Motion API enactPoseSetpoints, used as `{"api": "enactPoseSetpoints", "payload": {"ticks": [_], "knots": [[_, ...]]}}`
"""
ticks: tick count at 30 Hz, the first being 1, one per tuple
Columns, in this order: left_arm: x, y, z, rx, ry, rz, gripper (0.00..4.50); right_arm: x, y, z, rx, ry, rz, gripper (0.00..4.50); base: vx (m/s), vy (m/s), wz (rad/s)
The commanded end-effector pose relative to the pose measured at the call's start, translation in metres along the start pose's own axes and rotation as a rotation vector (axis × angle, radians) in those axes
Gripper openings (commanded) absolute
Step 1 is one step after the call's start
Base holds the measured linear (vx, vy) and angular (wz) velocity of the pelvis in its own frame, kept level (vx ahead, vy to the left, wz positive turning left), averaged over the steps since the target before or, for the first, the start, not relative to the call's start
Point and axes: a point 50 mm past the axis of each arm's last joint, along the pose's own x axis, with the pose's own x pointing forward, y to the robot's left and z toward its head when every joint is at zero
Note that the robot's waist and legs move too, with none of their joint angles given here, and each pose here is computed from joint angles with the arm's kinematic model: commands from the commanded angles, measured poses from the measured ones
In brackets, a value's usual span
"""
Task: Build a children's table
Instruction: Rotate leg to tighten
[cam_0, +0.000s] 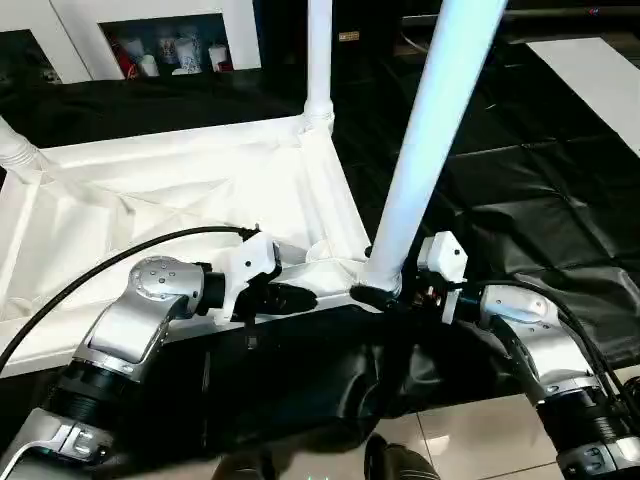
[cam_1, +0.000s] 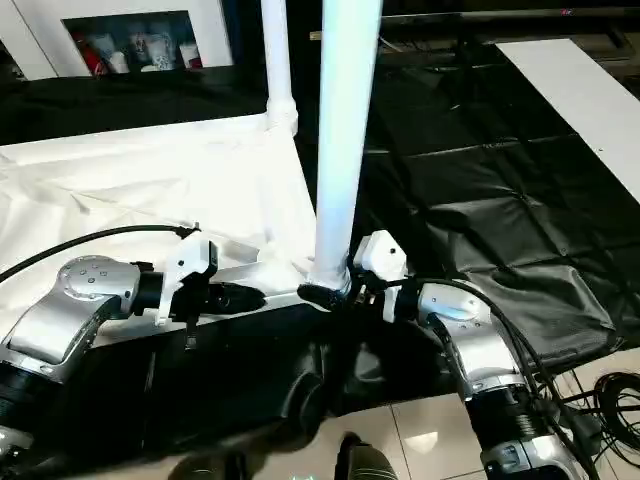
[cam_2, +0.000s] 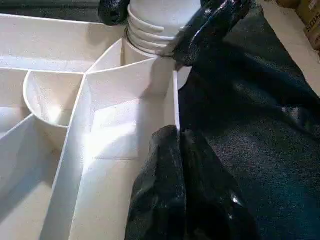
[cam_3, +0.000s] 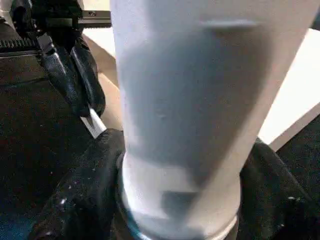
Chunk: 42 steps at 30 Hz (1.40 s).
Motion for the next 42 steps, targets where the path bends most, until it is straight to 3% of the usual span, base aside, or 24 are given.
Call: {"api": "enactPoseSetpoints", "payload": {"ticks": [1,9,11,17,24,25,31,42], "knots": [[0.0024,-0.0071,-0.0146,-0.036,0.071,-0.049,0.0,-0.0028,0.0009,-0.0055,0.007,0.023,0.01,2.75,0.0,0.0,0.0],[0.0033,-0.0071,-0.0151,0.016,0.112,-0.04,0.0,-0.0008,0.0028,-0.0071,0.005,0.023,0.011,2.72,0.0,0.0,0.0],[0.0056,-0.0055,-0.0142,0.0,0.107,-0.025,0.43,-0.0005,0.0027,-0.0073,0.004,0.022,0.01,2.72,0.0,0.0,0.0],[0.0088,-0.0048,-0.0134,0.01,0.119,-0.015,0.72,0.0001,0.0024,-0.007,0.003,0.02,0.007,2.72,0.0,0.0,0.0],[0.0082,-0.0045,-0.0153,-0.003,0.123,-0.023,0.72,0.0004,0.0021,-0.0074,0.0,0.02,0.007,2.72,0.0,0.0,0.0],[0.0082,-0.0044,-0.0154,-0.006,0.123,-0.023,0.38,0.0004,0.002,-0.0074,0.0,0.02,0.006,2.72,0.0,0.0,0.0],[0.0079,-0.0037,-0.0196,-0.022,0.168,-0.017,0.01,0.0006,0.001,-0.0073,-0.005,0.023,0.006,2.72,0.0,0.0,0.0],[0.0079,-0.002,-0.0222,-0.03,0.183,0.007,0.0,0.0014,0.0004,-0.0085,0.007,0.021,-0.008,2.72,0.0,0.0,0.0]]}}
